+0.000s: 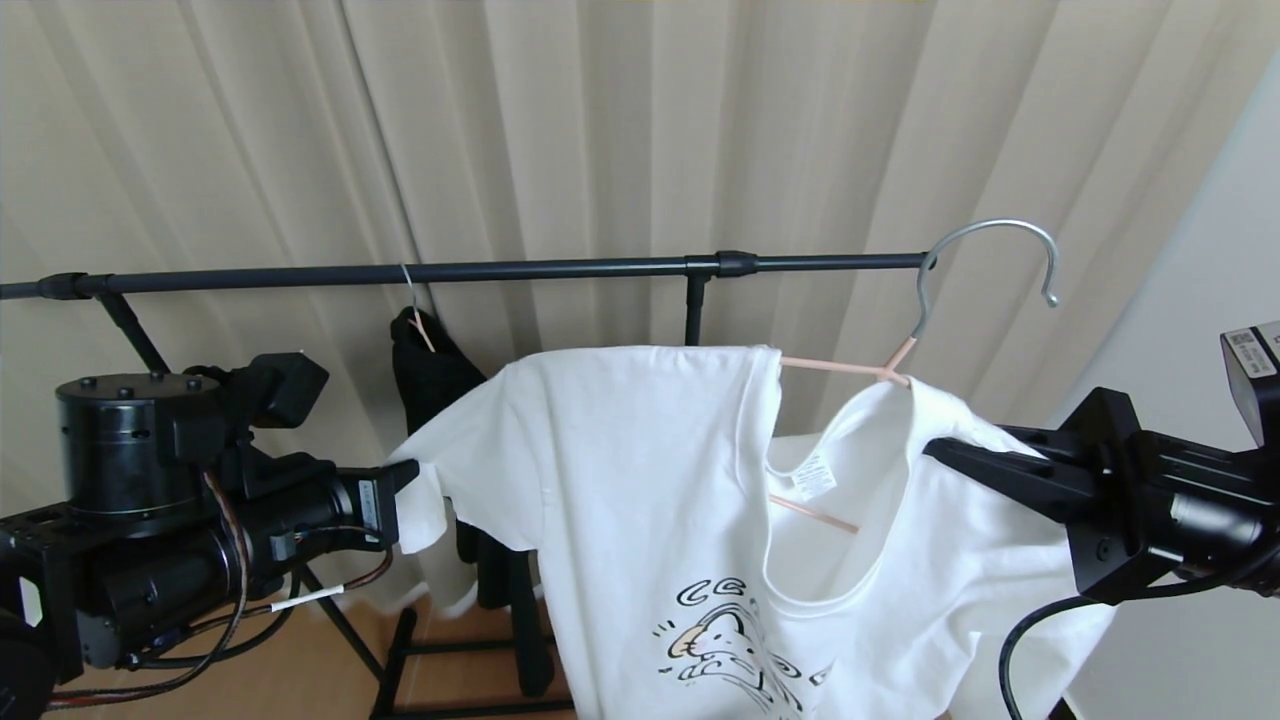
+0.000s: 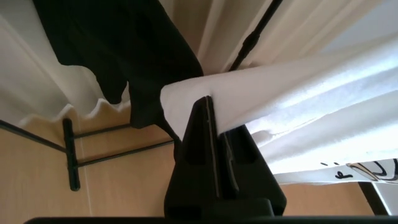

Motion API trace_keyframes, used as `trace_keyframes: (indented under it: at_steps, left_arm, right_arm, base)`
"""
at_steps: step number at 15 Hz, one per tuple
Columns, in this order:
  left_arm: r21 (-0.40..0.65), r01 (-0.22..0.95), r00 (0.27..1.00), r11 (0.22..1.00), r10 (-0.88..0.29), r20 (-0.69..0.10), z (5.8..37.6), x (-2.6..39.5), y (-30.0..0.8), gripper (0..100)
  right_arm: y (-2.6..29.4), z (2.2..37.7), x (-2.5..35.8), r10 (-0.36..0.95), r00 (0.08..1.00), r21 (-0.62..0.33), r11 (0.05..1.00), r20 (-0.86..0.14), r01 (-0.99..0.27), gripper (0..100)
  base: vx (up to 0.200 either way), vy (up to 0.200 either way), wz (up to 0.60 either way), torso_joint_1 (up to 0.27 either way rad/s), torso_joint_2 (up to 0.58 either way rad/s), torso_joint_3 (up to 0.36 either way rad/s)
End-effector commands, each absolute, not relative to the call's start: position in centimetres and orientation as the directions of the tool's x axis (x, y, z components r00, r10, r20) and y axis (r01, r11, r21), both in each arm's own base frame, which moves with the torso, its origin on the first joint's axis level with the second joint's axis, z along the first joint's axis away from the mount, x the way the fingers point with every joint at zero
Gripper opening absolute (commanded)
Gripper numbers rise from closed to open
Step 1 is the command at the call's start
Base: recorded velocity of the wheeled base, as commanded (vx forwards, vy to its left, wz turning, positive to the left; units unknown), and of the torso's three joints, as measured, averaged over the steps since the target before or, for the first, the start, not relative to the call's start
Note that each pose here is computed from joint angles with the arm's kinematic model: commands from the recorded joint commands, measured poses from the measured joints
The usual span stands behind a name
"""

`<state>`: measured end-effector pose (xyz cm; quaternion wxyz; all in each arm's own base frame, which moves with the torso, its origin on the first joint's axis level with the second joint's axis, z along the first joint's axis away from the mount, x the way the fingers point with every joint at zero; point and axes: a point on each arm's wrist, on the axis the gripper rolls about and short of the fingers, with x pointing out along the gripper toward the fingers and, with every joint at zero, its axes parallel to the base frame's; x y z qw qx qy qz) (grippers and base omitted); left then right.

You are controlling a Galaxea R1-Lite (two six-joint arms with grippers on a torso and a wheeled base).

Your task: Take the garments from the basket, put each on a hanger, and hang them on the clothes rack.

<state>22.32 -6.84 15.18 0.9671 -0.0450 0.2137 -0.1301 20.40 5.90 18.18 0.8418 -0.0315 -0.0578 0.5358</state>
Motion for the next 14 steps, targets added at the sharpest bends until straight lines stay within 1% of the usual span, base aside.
trace_keyframes:
  at_steps: [1,4,14]
  left_arm:
    - [-0.144,0.226,0.874,0.964,-0.265,-0.408,15.0,22.2,-6.7,0]
    - [-0.152,0.205,0.869,0.967,-0.251,-0.426,14.5,22.0,-6.2,0]
    - [-0.152,0.173,0.867,0.973,-0.223,-0.445,14.0,22.2,-5.6,0]
  right_arm:
    - [5.9,18.2,20.4,0.905,0.421,-0.115,0.426,0.063,-0.897,0]
    - [5.9,18.1,20.5,0.905,0.422,-0.114,0.426,0.062,-0.897,0]
    - [5.7,18.2,20.6,0.901,0.428,-0.115,0.433,0.064,-0.894,0]
  base:
    - [0.000,0.000,0.00,0.000,0.00,0.000]
    - [0.000,0.000,0.00,0.000,0.00,0.000]
    - [0.000,0.000,0.00,0.000,0.00,0.000]
